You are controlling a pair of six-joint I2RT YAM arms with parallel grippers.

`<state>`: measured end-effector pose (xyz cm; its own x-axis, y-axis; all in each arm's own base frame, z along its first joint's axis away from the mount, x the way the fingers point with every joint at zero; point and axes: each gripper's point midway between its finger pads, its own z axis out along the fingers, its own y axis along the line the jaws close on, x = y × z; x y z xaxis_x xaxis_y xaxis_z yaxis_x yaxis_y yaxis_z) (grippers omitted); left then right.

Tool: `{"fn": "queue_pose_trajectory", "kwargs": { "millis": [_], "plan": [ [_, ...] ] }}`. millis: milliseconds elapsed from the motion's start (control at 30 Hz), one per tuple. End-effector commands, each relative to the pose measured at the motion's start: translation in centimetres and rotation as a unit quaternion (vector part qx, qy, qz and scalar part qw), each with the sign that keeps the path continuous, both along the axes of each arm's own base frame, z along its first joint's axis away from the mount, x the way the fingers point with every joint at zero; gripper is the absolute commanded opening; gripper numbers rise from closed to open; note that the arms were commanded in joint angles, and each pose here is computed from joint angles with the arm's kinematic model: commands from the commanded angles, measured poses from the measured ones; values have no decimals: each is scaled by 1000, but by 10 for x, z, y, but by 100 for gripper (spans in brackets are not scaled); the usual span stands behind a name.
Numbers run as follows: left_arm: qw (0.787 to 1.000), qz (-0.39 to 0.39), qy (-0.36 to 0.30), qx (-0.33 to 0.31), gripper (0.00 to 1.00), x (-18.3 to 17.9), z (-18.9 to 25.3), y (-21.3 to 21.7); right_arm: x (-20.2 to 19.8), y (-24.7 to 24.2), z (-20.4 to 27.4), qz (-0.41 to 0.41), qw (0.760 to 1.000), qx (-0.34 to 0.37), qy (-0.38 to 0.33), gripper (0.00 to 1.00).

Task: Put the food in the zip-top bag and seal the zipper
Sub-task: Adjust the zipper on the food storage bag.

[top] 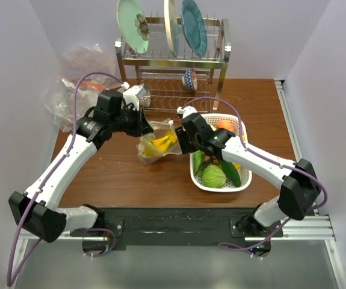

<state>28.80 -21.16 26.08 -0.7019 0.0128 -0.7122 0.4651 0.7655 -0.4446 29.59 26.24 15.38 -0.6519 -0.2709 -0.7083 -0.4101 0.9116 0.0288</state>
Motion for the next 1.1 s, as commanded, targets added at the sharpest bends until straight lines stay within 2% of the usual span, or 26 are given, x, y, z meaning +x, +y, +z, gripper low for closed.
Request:
{"fn": "queue_pose_trajectory", "kwargs": {
  "millis": [0, 33, 67, 100, 167, 200, 267, 300, 367, 400, 500, 567, 600, 633, 700, 733, 767, 900, 933, 1067],
  "plan": [
    [998, 0, -53, -17, 0, 10, 31, -2, -1, 28, 19, 25, 997, 77, 1, 42],
    [998, 0, -55, -15, 0, 9, 31, -1, -1, 32, 19, 31, 996, 81, 3, 36],
    [998, 4, -57, -13, 0, 10, 33, 1, -1, 33, 19, 32, 996, 81, 6, 24],
    [998, 6, -57, -9, 0, 10, 32, 2, 2, 34, 25, 29, 996, 83, 0, 0],
    [998, 12, -56, 2, 0, 11, 26, 6, 4, 31, 27, 22, 997, 67, 7, 0],
    [998, 14, -54, 6, 0, 11, 22, 7, 11, 35, 50, 20, 997, 75, -11, 0],
    [999, 20, -42, 20, 0, 13, 5, 10, 9, 34, 67, 24, 998, 64, -5, 0],
    [999, 21, -39, 23, 0, 13, 0, 10, 15, 41, 107, 32, 995, 90, -31, 0],
    [999, 23, -31, 26, 0, 13, -13, 11, 8, 49, 130, 54, 993, 99, -19, 0],
    [999, 24, -35, 22, 0, 13, -13, 10, 8, 58, 169, 66, 988, 129, -45, 0],
    [999, 24, -29, 23, 0, 13, -20, 10, -1, 65, 195, 87, 983, 157, -46, 0],
    [998, 27, -43, 25, 0, 15, 1, 13, 5, 61, 185, 69, 985, 151, -54, 0],
    [998, 27, -31, 50, 0, 10, 5, 20, 9, 55, 151, 53, 991, 122, -33, 0],
    [994, 41, -90, 37, 0, 18, 66, 24, 13, 53, 134, 44, 993, 108, -24, 0],
    [988, 72, -128, 53, 0, 17, 112, 41, 19, 49, 93, 33, 995, 89, 19, 0],
    [980, 78, -178, 29, 2, 12, 162, 44, 20, 50, 88, 32, 995, 92, 28, 0],
    [980, 69, -184, 20, 6, 8, 173, 41, 20, 51, 89, 33, 994, 99, 30, 0],
    [991, 31, -130, 21, 0, 7, 134, 26, 19, 59, 142, 46, 986, 161, -14, 0],
    [994, 32, -93, 40, 0, 9, 96, 26, 17, 59, 150, 49, 984, 168, -19, 0],
    [991, 73, -97, 63, 0, 12, 64, 43, 13, 69, 145, 66, 982, 177, -2, 0]
  ]
}}
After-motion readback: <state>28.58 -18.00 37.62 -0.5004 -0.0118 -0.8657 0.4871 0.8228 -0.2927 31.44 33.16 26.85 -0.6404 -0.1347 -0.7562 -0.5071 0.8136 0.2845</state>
